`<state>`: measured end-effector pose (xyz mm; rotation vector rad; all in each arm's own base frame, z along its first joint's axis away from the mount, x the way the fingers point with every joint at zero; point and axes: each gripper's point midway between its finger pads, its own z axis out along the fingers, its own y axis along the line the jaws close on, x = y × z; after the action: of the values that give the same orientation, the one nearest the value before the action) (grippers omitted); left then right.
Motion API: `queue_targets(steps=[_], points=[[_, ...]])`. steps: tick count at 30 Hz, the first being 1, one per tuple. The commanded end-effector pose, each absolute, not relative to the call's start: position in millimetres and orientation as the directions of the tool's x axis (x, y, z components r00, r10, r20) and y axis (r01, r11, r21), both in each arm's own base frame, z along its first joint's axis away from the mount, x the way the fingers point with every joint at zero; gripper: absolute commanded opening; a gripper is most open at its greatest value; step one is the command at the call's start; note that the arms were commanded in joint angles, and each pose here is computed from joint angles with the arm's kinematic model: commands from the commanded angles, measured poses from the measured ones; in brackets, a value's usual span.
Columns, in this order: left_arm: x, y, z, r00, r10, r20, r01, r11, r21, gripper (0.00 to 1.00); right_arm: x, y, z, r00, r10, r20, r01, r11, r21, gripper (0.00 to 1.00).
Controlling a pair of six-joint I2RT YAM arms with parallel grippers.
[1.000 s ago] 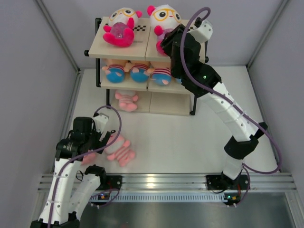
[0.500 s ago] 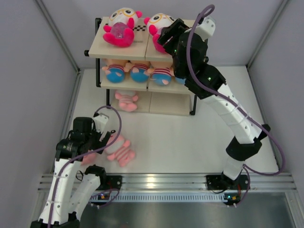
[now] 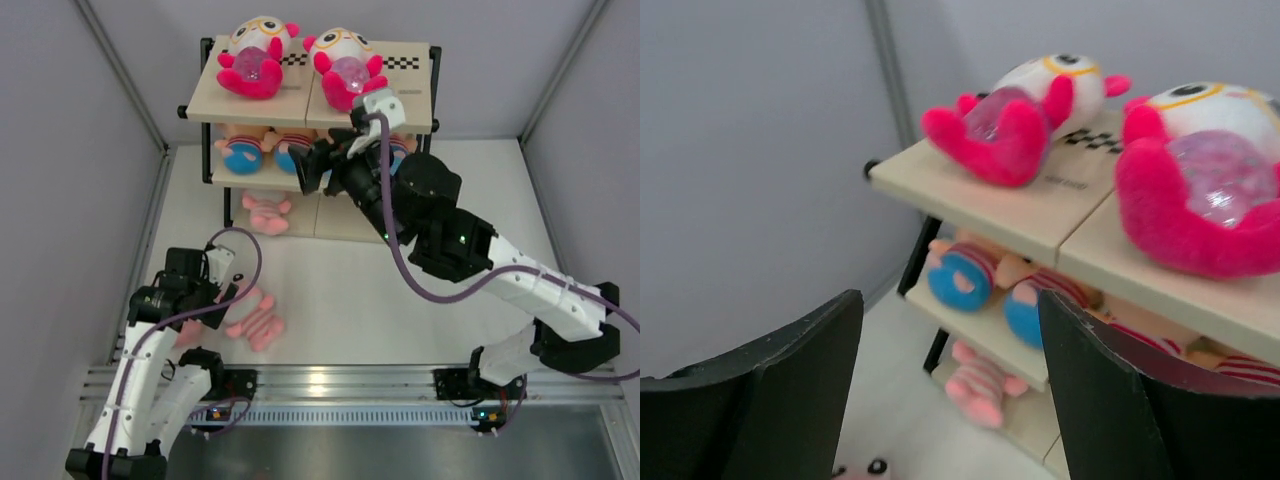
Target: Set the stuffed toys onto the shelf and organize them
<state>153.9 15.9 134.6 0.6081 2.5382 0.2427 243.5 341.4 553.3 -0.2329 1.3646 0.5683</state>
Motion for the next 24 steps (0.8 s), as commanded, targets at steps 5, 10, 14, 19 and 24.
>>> queue_targets(steps=[5, 10, 14, 19, 24], points=[[154, 29, 124, -0.778, 0.474, -0.413, 0.345, 0.871, 0.350, 0.99, 154, 382, 447, 0.040, 0.060, -0.997, -0.901, 0.434, -0.010, 0.71], [155, 35, 122, -0.791, 0.462, -0.401, 0.320, 0.871, 0.371, 0.99, 137, 420, 323, -0.052, -0.176, -0.983, -0.958, 0.285, 0.000, 0.74], [155, 37, 120, -0.808, 0.438, -0.395, 0.294, 0.879, 0.374, 0.99, 135, 447, 240, -0.135, -0.343, -0.930, -0.967, 0.250, 0.048, 0.75], [152, 39, 116, -0.818, 0.423, -0.389, 0.277, 0.884, 0.377, 0.99, 132, 480, 169, -0.156, -0.449, -0.880, -0.978, 0.198, 0.073, 0.75], [152, 39, 115, -0.821, 0.423, -0.382, 0.280, 0.883, 0.376, 0.99, 122, 495, 139, -0.165, -0.488, -0.857, -0.984, 0.145, 0.107, 0.75]])
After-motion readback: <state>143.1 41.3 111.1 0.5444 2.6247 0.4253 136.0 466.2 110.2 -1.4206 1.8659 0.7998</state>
